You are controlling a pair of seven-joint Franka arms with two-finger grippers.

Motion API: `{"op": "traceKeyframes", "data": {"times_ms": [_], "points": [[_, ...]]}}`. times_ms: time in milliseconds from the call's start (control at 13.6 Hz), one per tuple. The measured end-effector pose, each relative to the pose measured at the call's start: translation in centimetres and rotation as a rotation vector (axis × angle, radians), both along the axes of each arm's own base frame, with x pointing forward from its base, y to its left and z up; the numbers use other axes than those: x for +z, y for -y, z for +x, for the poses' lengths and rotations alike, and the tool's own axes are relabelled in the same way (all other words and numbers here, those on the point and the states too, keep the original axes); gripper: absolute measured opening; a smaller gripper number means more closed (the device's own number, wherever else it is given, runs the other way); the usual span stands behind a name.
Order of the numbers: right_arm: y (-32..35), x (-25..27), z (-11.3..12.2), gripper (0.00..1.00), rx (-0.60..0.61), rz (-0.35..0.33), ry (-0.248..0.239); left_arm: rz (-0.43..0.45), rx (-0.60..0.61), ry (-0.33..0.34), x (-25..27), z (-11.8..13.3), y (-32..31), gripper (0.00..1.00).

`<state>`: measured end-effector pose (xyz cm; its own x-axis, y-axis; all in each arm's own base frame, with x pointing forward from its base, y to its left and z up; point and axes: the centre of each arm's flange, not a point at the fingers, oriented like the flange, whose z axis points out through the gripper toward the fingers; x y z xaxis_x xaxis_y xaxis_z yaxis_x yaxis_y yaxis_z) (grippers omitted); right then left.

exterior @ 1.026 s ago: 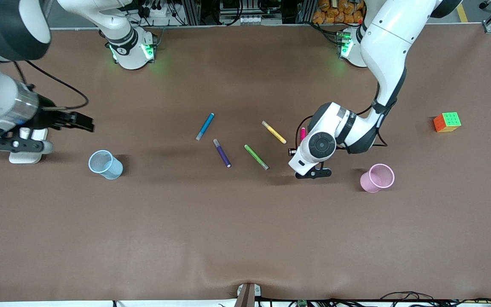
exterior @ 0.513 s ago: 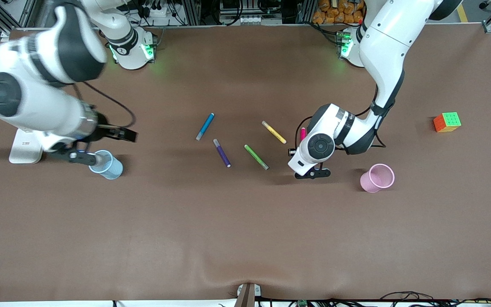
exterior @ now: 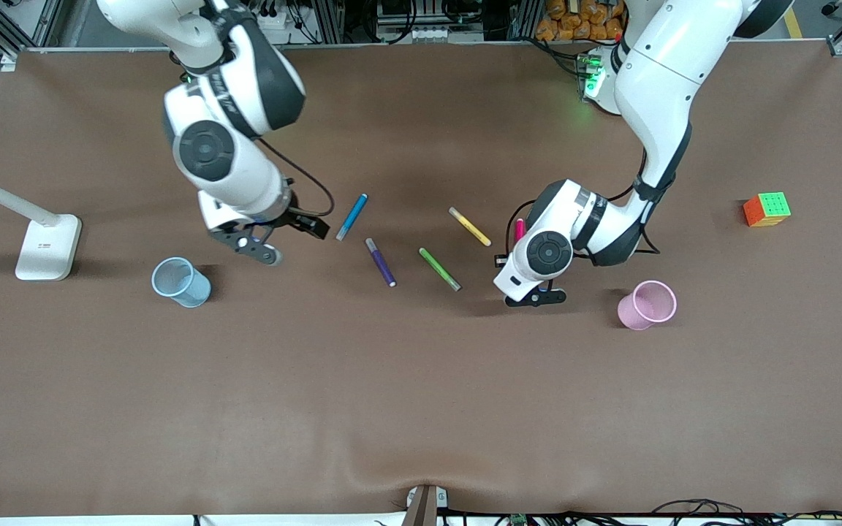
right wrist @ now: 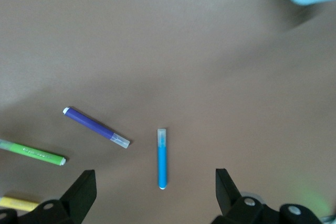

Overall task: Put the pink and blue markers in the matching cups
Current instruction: 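Grasp the pink marker with the left gripper while the right gripper reaches the blue marker, then carry the pink marker to the pink cup while the right gripper grasps blue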

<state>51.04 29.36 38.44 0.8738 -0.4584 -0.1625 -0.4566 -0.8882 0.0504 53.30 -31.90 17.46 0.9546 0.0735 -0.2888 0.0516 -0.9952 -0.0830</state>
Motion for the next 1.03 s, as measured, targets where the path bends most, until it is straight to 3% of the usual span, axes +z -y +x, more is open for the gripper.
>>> {"op": "traceKeyframes", "data": {"times_ms": [73, 293, 513, 806, 953, 1026], "points": [[0.1, -1.5, -0.5, 1.0, -0.011, -0.004, 0.002, -0.001, 0.0, 0.002, 0.1, 0.1, 0.0, 0.15], [1.3, -5.6, -1.4, 1.0, -0.035, -0.021, -0.026, -0.001, 0.0, 0.002, 0.1, 0.1, 0.0, 0.15], [0.6, -8.8, -1.8, 1.0, -0.096, 0.03, -0.062, -0.001, 0.006, 0.009, 0.6, 0.6, -0.2, 0.15], [-1.3, -13.3, -4.0, 1.0, -0.097, 0.032, -0.016, 0.03, 0.009, 0.017, 5.1, 2.3, -1.1, 0.15], [-0.7, -15.7, -5.1, 0.96, -0.104, 0.023, 0.003, 0.032, 0.022, 0.053, 9.0, 3.4, -2.0, 0.15], [-0.3, -16.6, -5.6, 0.9, -0.107, 0.019, 0.009, 0.035, 0.032, 0.081, 10.9, 4.1, -2.9, 0.15]]}}
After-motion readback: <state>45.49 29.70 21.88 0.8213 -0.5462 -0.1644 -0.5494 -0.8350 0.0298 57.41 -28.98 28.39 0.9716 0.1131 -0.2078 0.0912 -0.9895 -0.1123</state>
